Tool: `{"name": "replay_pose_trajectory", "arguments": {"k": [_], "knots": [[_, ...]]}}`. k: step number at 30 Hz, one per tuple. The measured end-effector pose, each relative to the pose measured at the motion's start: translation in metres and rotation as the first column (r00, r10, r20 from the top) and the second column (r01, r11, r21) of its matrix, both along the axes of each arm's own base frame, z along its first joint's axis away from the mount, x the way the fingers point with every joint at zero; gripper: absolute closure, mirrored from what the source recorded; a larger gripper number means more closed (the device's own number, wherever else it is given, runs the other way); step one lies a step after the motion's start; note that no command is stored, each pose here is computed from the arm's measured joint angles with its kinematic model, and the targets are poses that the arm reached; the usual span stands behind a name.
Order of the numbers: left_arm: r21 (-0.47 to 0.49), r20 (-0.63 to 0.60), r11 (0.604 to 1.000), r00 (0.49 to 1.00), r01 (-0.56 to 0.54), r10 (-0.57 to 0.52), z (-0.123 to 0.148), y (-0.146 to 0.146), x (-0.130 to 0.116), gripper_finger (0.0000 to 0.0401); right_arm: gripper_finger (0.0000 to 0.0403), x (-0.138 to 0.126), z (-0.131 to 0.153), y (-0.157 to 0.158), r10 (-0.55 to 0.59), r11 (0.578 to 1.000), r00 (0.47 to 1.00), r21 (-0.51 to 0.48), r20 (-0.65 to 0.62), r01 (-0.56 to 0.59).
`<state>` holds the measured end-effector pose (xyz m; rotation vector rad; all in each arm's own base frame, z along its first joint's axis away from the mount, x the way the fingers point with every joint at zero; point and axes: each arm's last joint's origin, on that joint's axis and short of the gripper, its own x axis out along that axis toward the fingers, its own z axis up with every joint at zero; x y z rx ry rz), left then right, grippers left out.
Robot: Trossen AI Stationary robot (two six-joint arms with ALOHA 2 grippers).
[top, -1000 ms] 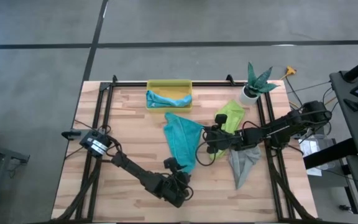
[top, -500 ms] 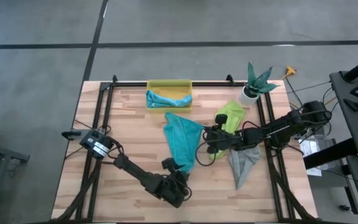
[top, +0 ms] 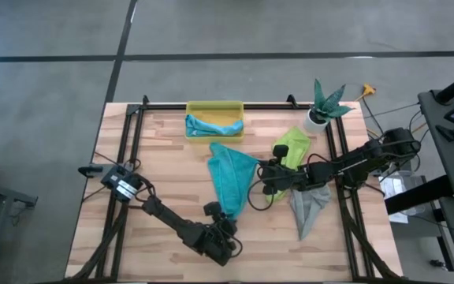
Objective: Roll microfiber towels into tight, uniform cylinder then place into a basket
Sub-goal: Roll the light blue towel
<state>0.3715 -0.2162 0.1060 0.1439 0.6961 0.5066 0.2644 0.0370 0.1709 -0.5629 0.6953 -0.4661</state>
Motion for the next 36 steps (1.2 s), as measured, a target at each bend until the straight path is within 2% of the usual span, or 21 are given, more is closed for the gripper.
{"name": "replay_pose_trajectory", "arguments": {"k": [7,12,15,18,22,26,29,31,32,34,35,36], "knots": [[0.009,-0.049,1.000,0.999,0.015,-0.014,0.004,0.002,-0.004,0.0392,0.0394,0.000,0.000,0.000,0.000,1.000,1.000,0.000,0.000,0.000],[0.088,-0.130,0.996,0.992,0.004,0.008,0.023,0.010,-0.014,0.0399,0.0394,0.001,0.001,0.000,-0.011,1.000,1.000,-0.010,0.016,0.011],[0.162,-0.120,0.987,0.992,-0.017,0.037,0.051,0.017,-0.022,0.0400,0.0394,0.002,0.008,0.000,-0.037,0.998,0.997,-0.056,0.062,0.040],[0.255,-0.073,0.966,0.995,-0.051,0.071,0.093,0.027,-0.034,0.0400,0.0394,0.002,0.023,0.000,-0.056,0.991,0.988,-0.109,0.144,0.072],[0.376,0.070,0.916,0.990,-0.138,0.121,0.153,0.045,-0.058,0.0401,0.0394,-0.002,0.051,0.001,-0.090,0.978,0.956,-0.159,0.278,0.138],[0.405,0.216,0.884,0.964,-0.231,0.153,0.191,0.060,-0.079,0.0401,0.0394,-0.014,0.075,0.003,-0.057,0.980,0.937,-0.161,0.346,0.119],[0.412,0.226,0.880,0.962,-0.234,0.150,0.205,0.067,-0.087,0.0401,0.0394,-0.020,0.086,0.003,0.039,0.987,0.934,-0.158,0.354,0.019],[0.411,0.221,0.883,0.965,-0.225,0.143,0.208,0.067,-0.089,0.0401,0.0394,-0.025,0.090,0.004,0.186,0.978,0.926,-0.155,0.328,-0.142],[0.408,0.218,0.887,0.967,-0.216,0.135,0.209,0.065,-0.089,0.0401,0.0394,-0.028,0.091,0.006,0.286,0.957,0.908,-0.138,0.307,-0.255],[0.404,0.208,0.894,0.971,-0.192,0.114,0.206,0.059,-0.091,0.0401,0.0394,-0.034,0.093,0.012,0.484,0.870,0.820,-0.065,0.305,-0.489],[0.414,0.204,0.891,0.973,-0.184,0.106,0.205,0.057,-0.091,0.0401,0.0394,-0.037,0.096,0.013,0.502,0.851,0.796,-0.027,0.339,-0.525],[0.433,0.194,0.884,0.976,-0.175,0.098,0.203,0.054,-0.091,0.0401,0.0394,-0.039,0.100,0.011,0.440,0.877,0.808,0.007,0.391,-0.481]]}}
